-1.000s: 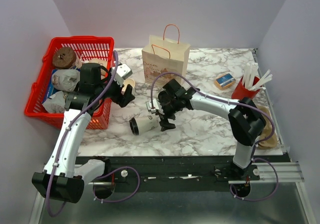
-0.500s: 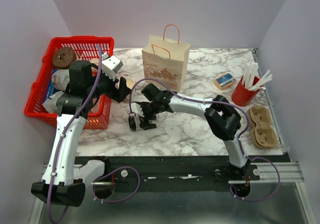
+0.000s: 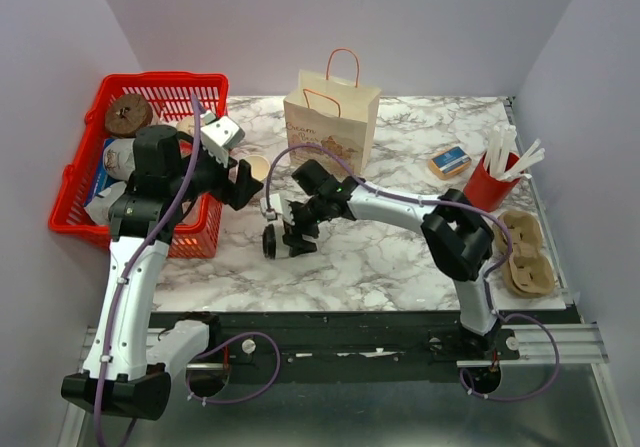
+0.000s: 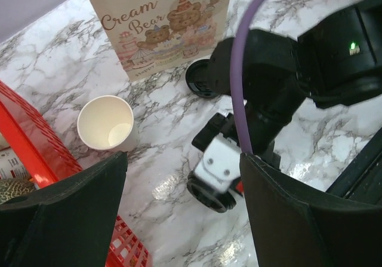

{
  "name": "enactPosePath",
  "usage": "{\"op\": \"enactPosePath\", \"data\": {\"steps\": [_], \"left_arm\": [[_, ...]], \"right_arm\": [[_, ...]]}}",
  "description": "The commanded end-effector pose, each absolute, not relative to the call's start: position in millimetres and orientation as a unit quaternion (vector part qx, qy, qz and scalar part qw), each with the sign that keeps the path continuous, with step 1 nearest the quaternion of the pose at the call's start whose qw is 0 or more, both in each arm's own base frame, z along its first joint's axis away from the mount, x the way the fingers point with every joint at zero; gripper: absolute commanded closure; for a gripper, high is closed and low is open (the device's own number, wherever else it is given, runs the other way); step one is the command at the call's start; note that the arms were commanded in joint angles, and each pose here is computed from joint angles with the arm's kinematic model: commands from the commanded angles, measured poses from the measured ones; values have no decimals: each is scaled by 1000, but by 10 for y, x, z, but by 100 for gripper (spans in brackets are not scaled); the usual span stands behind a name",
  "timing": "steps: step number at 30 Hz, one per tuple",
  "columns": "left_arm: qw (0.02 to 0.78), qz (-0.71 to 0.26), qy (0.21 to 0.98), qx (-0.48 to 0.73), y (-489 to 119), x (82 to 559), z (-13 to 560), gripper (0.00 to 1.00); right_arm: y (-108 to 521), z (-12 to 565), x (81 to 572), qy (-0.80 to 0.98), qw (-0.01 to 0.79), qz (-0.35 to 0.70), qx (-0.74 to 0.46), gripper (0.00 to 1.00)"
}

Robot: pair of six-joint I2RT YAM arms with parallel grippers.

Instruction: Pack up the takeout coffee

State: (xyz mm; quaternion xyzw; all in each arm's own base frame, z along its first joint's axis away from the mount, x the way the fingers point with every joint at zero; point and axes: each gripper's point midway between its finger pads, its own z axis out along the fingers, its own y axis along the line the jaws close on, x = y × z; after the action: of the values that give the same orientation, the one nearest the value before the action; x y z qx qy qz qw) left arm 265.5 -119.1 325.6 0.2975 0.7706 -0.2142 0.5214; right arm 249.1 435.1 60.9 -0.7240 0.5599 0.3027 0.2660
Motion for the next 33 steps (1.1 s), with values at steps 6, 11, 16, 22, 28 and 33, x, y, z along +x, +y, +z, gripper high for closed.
{"op": "enactPosePath", "data": {"steps": [6, 11, 16, 22, 28, 33], "left_arm": [[472, -262, 710, 453, -1386, 2146, 3137, 1], [445, -315, 671, 502, -1532, 2045, 3217, 1], [440, -348, 651, 511, -1736, 2094, 3289, 1], [450, -338, 622, 545, -1977, 2021, 3286, 1], [440, -347, 626, 543, -2072, 1984, 3159, 1], [438, -349, 626, 543, -2119, 2027, 3107, 1]], "right_arm": [[3950, 1980, 2332, 562, 281, 495, -601, 24], [3660, 2362, 2202, 522, 336, 474, -624, 22], [3509, 2433, 2202, 504, 376, 433, -646, 22], [3479, 2515, 2189, 502, 389, 426, -643, 22], [3489, 2579, 2192, 496, 400, 427, -642, 22], [3505, 2617, 2205, 492, 404, 427, -642, 22]]}}
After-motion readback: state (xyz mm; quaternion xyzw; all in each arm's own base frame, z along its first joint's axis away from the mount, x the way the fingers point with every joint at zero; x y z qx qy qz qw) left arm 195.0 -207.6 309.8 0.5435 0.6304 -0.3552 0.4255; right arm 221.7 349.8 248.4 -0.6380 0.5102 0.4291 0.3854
